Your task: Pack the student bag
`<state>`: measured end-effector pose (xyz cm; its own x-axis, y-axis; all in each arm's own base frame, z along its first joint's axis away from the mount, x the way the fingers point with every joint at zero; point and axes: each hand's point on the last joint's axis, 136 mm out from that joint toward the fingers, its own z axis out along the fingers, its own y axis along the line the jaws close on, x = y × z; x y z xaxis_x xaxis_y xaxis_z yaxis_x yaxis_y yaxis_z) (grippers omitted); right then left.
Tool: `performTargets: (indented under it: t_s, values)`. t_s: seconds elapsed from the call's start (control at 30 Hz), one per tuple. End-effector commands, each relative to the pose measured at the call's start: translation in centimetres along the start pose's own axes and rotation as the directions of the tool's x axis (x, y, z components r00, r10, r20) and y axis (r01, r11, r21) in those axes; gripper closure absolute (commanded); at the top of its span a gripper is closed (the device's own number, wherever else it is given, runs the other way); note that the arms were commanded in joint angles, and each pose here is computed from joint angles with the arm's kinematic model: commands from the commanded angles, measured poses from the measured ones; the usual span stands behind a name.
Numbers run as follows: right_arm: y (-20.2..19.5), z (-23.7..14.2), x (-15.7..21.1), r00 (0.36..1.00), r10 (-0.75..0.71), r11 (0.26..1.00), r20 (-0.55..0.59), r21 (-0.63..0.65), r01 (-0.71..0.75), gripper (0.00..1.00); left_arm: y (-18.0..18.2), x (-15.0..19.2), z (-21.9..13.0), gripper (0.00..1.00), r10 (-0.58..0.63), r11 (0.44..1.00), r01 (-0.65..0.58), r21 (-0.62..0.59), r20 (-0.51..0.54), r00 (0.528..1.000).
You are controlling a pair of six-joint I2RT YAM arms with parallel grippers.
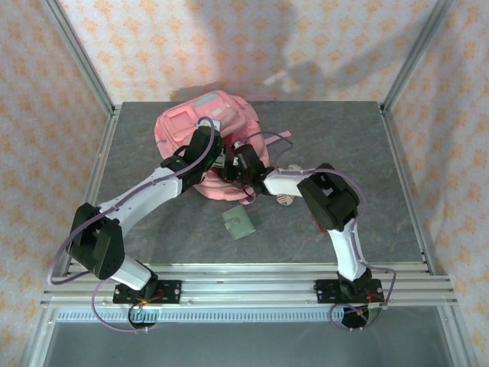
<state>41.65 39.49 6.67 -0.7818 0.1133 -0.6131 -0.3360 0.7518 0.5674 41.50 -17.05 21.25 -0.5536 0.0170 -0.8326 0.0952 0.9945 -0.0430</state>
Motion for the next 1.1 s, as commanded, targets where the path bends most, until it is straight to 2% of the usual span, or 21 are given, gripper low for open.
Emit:
performTargets:
  t_s: [0.0,0.1,0.2,0.37,0.47,0.57,0.73,0.87,0.97,1.07]
  values:
    - [0.2,-0.8,-5.1,0.983,-0.009,1.000,0.184,0.002,0.009,0.70,-3.7,-5.5,-4.0,1.00,-0.105,0.980,0.075,0.185,0.154,0.982]
    - [0.8,-2.3,-7.8,0.961,0.035,0.999,0.273,-0.050,-0.022,0.64,-3.6,-5.0,-4.0,1.00,-0.104,0.980,0.076,0.182,0.148,0.984]
    - [2.5,-2.6,-9.4,0.952,0.025,0.995,0.304,-0.102,0.007,0.60,-3.6,-4.7,-3.9,1.00,-0.101,0.981,0.075,0.180,0.137,0.985]
    - [2.3,-0.2,-8.3,0.976,-0.006,0.995,0.219,-0.097,0.028,0.54,-3.4,-4.5,-3.8,1.00,-0.100,0.983,0.077,0.166,0.134,0.986]
    - [1.1,-0.6,-6.5,0.984,-0.011,0.998,0.180,-0.058,0.022,0.54,-2.7,-4.4,-3.5,1.00,-0.095,0.989,0.079,0.127,0.130,0.987]
    - [-0.1,-2.8,-5.6,0.989,-0.020,1.000,0.150,0.024,0.017,0.53,-1.9,-4.2,-3.0,1.00,-0.098,0.993,0.088,0.084,0.124,0.987]
    - [-1.4,-8.4,-5.2,0.990,-0.062,0.985,0.126,0.169,0.040,0.40,-0.9,-3.9,-2.2,1.00,-0.109,0.994,0.105,0.043,0.113,0.988]
    - [-2.7,-12.0,-4.4,0.994,-0.079,0.959,0.080,0.279,0.054,0.39,-0.8,-3.6,-1.9,1.00,-0.108,0.994,0.104,0.035,0.108,0.988]
    - [-4.3,-14.9,-3.6,0.994,-0.065,0.932,0.087,0.361,0.029,0.30,-0.8,-3.5,-1.6,1.00,-0.109,0.994,0.106,0.035,0.104,0.989]
    - [-6.4,-17.7,-2.3,0.995,-0.013,0.890,0.101,0.455,-0.035,0.18,-0.9,-3.6,-1.7,1.00,-0.110,0.993,0.106,0.043,0.104,0.989]
